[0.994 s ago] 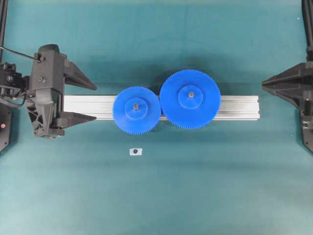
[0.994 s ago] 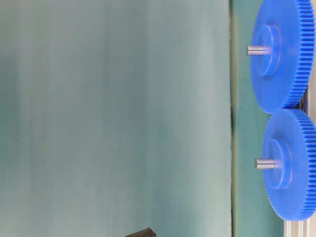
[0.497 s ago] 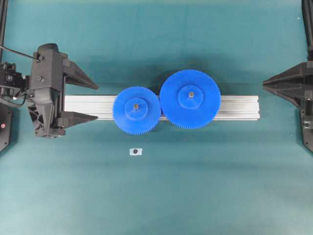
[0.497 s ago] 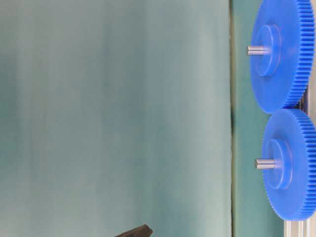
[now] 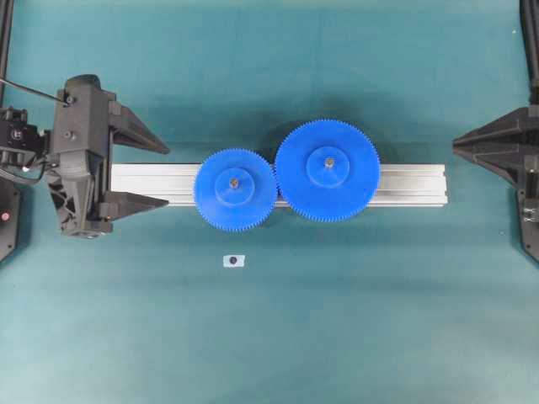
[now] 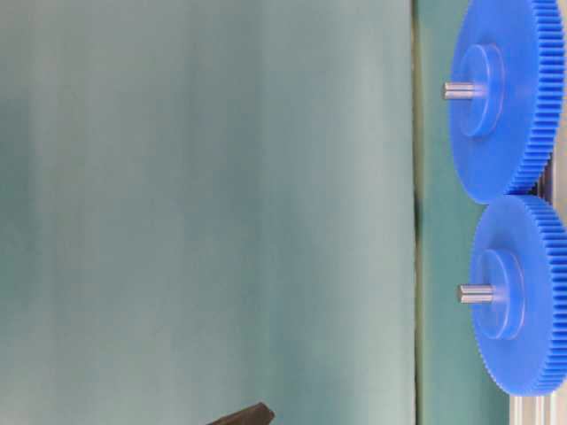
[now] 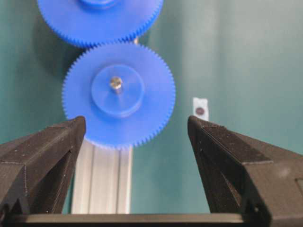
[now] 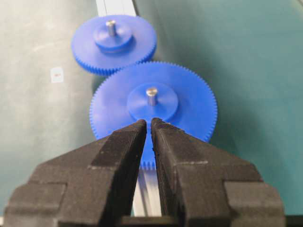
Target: Insert the small gear onto the shaft.
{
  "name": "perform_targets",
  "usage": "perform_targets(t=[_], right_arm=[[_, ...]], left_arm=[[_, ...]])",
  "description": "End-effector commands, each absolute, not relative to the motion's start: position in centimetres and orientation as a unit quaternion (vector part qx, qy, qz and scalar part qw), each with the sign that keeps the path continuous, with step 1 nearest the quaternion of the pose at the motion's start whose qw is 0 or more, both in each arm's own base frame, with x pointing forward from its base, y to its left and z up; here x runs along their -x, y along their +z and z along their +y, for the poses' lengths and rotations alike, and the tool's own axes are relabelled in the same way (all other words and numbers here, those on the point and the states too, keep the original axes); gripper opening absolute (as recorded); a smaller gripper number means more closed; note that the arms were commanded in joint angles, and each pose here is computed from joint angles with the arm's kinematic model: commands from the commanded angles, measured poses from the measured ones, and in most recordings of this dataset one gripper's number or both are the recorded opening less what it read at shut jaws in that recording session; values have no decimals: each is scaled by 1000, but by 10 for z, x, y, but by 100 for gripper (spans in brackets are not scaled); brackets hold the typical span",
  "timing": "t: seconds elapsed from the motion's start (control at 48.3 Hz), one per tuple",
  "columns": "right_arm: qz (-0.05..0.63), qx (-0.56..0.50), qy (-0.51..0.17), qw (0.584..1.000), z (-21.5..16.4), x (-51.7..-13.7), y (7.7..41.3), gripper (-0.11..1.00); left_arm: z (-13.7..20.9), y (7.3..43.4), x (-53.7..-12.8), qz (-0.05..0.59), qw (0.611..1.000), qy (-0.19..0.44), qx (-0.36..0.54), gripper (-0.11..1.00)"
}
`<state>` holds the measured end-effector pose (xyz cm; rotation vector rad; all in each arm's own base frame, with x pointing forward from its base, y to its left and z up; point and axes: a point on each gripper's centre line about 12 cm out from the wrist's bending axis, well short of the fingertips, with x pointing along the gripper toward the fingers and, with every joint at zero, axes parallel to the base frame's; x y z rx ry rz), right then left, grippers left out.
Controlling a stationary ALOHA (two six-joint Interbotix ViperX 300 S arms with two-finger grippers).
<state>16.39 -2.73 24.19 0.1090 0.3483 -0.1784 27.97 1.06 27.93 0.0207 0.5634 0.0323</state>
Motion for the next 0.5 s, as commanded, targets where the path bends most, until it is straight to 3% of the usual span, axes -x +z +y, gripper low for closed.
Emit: perform_targets(t=[0.0, 0.476], right_arm=[[169, -59, -88, 980, -27, -166, 245, 27], [167, -58, -87, 980, -27, -166, 246, 27]], left_arm=[[10, 284, -281, 268, 963, 15, -12, 85], [10, 285, -280, 267, 964, 21, 10, 85]])
